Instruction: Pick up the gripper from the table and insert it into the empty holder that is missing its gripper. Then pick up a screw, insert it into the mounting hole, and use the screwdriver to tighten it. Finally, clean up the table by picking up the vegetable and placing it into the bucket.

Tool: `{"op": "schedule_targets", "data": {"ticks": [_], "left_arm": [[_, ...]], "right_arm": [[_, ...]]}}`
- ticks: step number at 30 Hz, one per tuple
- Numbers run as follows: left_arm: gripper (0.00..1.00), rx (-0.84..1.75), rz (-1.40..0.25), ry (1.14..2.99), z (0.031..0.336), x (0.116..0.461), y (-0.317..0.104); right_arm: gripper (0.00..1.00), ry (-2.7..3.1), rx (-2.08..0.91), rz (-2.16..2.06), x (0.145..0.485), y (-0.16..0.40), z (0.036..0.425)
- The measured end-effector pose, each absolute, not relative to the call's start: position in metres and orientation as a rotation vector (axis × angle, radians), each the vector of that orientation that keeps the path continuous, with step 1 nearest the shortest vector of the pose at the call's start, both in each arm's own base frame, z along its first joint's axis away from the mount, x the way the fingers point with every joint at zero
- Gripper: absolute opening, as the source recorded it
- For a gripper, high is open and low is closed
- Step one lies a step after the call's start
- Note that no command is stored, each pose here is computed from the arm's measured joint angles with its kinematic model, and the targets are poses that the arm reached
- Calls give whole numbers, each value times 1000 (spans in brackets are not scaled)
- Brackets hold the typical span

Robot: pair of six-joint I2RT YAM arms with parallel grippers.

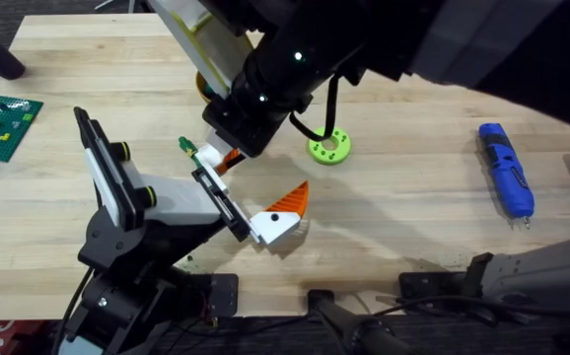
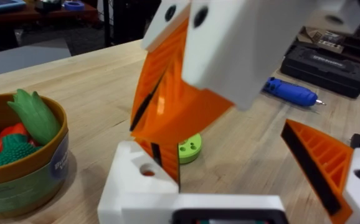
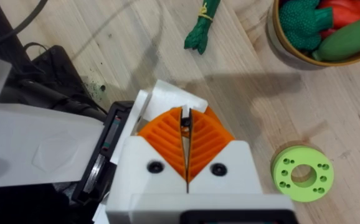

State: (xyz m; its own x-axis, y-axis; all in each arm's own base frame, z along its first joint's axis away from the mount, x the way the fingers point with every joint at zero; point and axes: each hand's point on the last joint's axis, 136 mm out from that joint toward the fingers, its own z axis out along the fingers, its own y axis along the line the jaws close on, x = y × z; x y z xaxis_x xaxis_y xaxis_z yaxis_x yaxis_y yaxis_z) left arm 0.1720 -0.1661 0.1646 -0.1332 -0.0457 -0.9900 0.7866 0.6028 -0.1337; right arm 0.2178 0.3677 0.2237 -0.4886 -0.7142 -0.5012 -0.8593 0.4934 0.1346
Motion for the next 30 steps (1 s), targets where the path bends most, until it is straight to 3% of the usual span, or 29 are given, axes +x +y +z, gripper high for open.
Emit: {"op": "schedule_targets", "data": {"ticks": [9, 20, 30], "left_arm": [[988, 642, -812, 1550, 165, 172, -166], [988, 642, -812, 1550, 165, 172, -166], [990, 642, -812, 1550, 165, 172, -166]], "right_arm": [[10, 2355, -1315, 520, 219, 365, 226], [10, 2237, -1262, 602, 222, 363, 265], [10, 2253, -1356, 633, 216, 370, 248]]}}
